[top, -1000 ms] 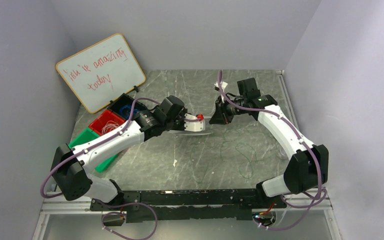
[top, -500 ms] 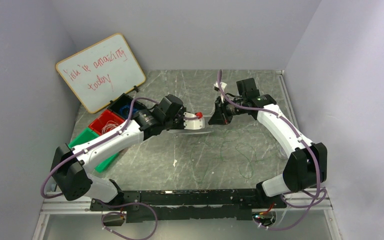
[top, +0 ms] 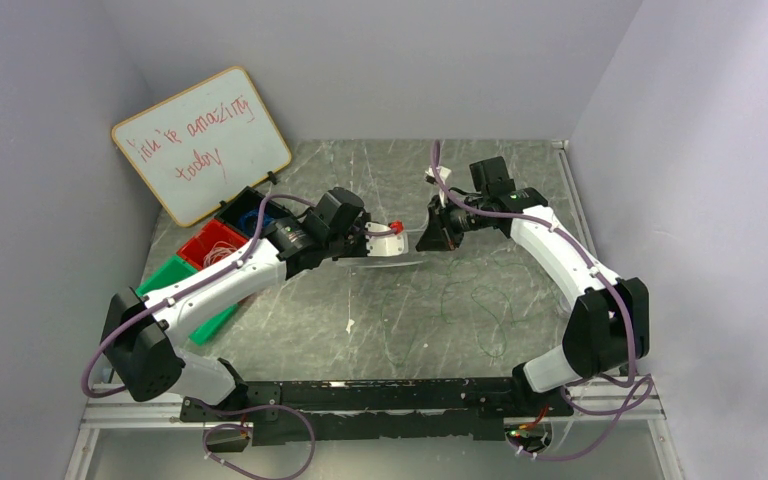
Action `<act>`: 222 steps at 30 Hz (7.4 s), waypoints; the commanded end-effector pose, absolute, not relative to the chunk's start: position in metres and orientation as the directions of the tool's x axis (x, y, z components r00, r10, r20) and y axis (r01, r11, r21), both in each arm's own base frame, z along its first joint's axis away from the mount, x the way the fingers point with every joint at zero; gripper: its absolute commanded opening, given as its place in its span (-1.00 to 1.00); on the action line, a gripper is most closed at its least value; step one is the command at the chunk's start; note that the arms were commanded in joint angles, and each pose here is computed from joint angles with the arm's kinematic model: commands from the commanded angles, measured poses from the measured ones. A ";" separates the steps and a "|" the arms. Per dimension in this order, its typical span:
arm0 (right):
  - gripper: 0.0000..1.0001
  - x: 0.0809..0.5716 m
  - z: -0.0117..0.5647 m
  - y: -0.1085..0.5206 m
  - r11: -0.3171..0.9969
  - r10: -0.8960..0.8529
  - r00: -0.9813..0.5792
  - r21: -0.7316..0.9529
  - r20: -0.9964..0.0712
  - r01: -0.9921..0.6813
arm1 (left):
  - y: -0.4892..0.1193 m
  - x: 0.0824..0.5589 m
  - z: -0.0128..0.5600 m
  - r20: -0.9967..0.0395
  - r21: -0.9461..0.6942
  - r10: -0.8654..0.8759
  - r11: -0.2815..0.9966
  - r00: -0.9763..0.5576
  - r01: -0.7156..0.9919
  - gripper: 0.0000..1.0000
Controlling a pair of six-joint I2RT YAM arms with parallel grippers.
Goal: Wrap the cables
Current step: Place the cable reel at the center of the board.
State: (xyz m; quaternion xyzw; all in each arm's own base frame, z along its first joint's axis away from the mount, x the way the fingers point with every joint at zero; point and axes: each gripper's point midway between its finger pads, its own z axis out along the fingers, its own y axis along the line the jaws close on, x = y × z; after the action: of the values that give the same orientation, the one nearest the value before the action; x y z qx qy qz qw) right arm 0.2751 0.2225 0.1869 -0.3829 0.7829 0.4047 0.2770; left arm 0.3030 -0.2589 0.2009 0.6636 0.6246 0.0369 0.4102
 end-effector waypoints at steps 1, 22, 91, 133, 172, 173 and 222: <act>-0.80 0.273 0.196 0.227 0.334 -0.376 -0.515 0.405 -0.770 -0.851 | -0.271 0.312 0.259 -0.565 0.649 0.778 0.213 0.274 0.730 -0.95; -0.84 0.292 0.202 0.218 0.425 -0.347 -0.512 0.355 -0.786 -0.833 | -0.271 0.312 0.258 -0.562 0.650 0.780 0.212 0.274 0.729 -0.95; -0.80 0.265 0.215 0.225 0.242 -0.308 -0.551 0.496 -0.775 -0.834 | -0.272 0.311 0.260 -0.566 0.644 0.778 0.210 0.274 0.735 -0.95; -0.61 0.252 0.230 0.222 0.213 -0.367 -0.436 0.382 -0.822 -0.899 | -0.274 0.305 0.253 -0.564 0.627 0.776 0.179 0.283 0.758 -0.95; -0.61 0.272 0.210 0.228 0.308 -0.421 -0.134 -0.002 -0.897 -0.951 | -0.290 0.268 0.244 -0.565 0.498 0.762 0.009 0.317 0.867 -0.95; -0.59 0.270 0.210 0.229 0.298 -0.420 -0.133 0.002 -0.898 -0.955 | -0.289 0.268 0.244 -0.565 0.497 0.763 0.010 0.315 0.868 -0.95; -1.00 0.341 0.217 0.193 0.698 -0.252 -0.308 0.048 -0.917 -0.714 | -0.240 0.372 0.338 -0.737 0.618 0.669 0.614 0.092 0.490 -0.12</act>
State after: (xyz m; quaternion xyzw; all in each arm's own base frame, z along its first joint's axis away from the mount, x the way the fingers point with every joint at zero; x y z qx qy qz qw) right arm 0.3135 0.1971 0.1902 -0.3626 0.7853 0.2498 0.4353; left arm 0.3759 -0.2417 0.3017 0.4752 0.6720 0.1098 0.5573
